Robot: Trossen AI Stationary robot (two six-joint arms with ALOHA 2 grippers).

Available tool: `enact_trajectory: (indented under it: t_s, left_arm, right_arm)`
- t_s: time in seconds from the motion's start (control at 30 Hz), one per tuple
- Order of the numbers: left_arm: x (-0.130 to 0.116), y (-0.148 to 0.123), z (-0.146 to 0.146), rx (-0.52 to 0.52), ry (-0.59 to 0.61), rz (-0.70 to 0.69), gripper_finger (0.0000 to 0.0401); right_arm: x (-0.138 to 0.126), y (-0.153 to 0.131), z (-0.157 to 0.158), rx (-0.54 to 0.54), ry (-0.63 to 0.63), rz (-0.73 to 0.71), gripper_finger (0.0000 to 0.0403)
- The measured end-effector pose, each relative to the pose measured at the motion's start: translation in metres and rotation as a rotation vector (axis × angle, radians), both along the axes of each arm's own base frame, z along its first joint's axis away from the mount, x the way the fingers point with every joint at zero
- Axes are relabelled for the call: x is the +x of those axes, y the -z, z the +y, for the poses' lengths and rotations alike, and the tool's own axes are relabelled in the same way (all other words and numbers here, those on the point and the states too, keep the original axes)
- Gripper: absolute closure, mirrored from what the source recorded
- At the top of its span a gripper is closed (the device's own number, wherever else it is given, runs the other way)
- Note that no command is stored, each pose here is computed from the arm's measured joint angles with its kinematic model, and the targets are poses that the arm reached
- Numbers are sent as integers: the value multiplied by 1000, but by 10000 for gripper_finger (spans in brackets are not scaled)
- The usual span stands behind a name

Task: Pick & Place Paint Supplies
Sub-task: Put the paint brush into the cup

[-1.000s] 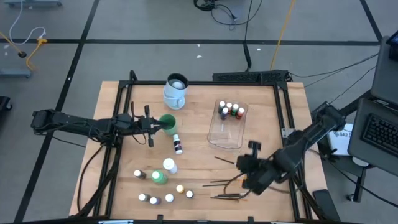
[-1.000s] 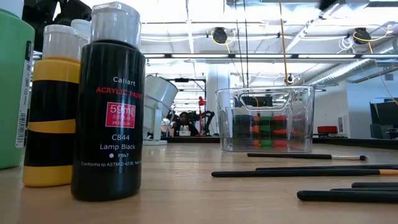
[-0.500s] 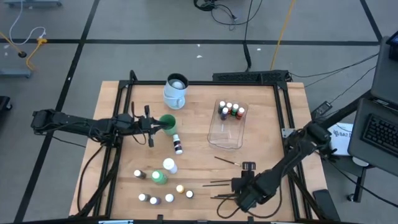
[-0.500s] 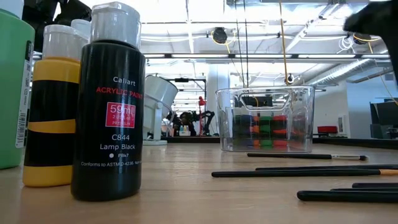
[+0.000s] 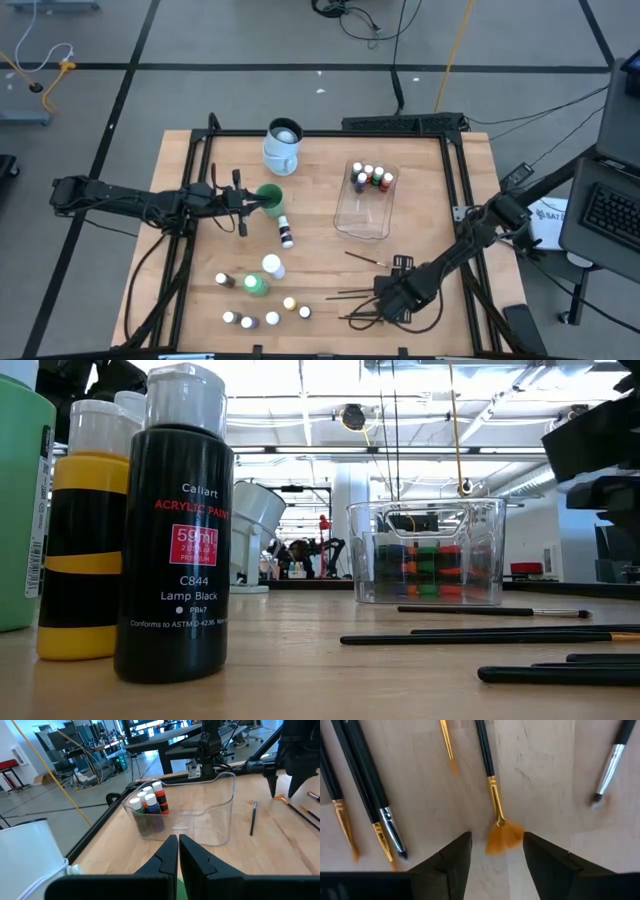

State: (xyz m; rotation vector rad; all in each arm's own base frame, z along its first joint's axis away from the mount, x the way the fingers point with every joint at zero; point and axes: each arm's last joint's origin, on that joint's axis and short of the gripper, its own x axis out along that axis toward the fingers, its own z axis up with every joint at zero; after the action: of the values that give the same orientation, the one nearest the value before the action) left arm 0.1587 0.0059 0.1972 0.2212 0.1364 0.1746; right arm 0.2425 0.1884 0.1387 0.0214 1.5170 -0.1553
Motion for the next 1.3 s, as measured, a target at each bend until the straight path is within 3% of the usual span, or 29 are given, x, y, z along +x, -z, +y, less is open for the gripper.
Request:
enact_trajectory:
  t_s: [0.37, 0.73, 0.97, 1.17, 1.3]
  left_arm:
    - [0, 0, 0, 3, 0, 0, 380]
    - [0, 0, 0, -8, -1, -1, 380]
    - [0, 0, 0, -6, -1, -1, 380]
    - [0, 0, 0, -6, 0, -1, 380]
    - [0, 0, 0, -1, 0, 1, 380]
  right_arm:
    - [-2, 13, -12, -5, 22, 27, 266]
    - [-2, 14, -10, -8, 25, 5, 393]
    - [-4, 11, -8, -30, -17, -17, 400]
    - [-11, -16, -15, -86, 15, -144, 402]
    - [-12, -54, -16, -98, -2, -386, 402]
